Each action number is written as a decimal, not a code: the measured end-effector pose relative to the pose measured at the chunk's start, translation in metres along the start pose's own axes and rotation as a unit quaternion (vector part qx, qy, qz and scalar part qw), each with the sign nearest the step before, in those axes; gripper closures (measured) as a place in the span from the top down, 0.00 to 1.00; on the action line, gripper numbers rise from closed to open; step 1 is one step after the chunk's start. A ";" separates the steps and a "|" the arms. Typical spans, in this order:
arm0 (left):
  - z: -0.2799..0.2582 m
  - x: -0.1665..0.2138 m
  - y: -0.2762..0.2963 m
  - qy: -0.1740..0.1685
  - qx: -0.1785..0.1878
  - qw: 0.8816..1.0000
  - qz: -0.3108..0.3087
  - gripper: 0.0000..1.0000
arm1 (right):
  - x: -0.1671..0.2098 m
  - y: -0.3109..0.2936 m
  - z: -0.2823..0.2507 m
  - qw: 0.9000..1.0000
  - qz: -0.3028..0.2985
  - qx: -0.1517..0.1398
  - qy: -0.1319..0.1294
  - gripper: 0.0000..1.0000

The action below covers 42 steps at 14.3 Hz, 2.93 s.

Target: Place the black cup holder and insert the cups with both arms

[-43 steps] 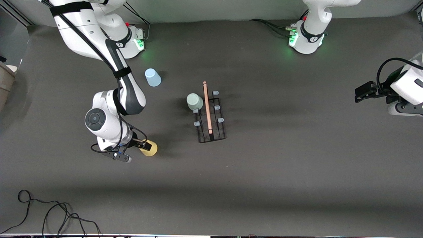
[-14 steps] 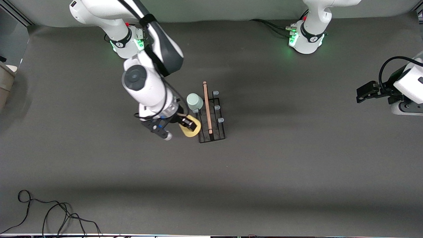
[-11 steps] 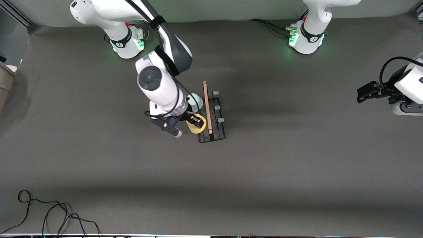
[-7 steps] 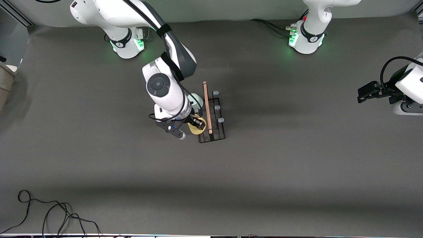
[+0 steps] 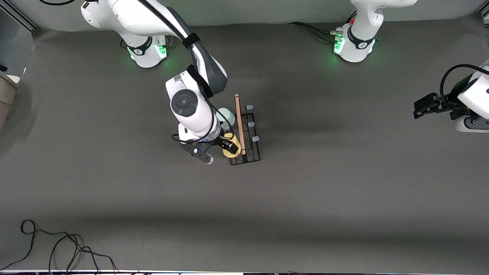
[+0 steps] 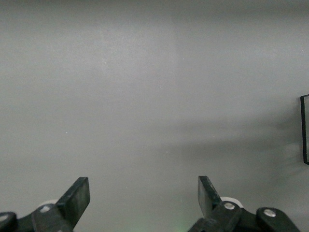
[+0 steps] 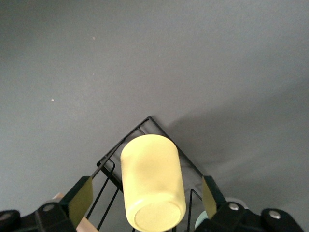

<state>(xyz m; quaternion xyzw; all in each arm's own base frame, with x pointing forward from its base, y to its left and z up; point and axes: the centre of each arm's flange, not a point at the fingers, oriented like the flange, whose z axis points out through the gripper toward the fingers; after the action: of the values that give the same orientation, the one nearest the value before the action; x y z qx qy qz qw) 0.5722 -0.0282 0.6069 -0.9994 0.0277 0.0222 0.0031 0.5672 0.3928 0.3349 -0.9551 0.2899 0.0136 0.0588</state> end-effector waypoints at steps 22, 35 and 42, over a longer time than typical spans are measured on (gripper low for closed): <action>0.000 0.000 -0.006 0.002 -0.002 1.000 -0.003 1.00 | 0.212 0.271 -0.295 0.966 -0.224 -0.119 -0.053 1.00; -0.001 0.001 -0.006 0.004 -0.002 1.000 -0.003 1.00 | 0.240 0.305 -0.289 0.970 -0.211 -0.095 -0.072 1.00; -0.002 0.002 -0.005 0.008 -0.002 1.000 -0.003 1.00 | 0.234 0.334 -0.305 0.971 -0.222 -0.081 -0.046 1.00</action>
<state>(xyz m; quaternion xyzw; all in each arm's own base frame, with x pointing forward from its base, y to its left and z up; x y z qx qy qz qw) 0.5743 -0.0229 0.6085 -0.9996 0.0251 0.0138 0.0008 0.5736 -0.0489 0.5882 -0.9955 0.0658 0.0680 -0.0036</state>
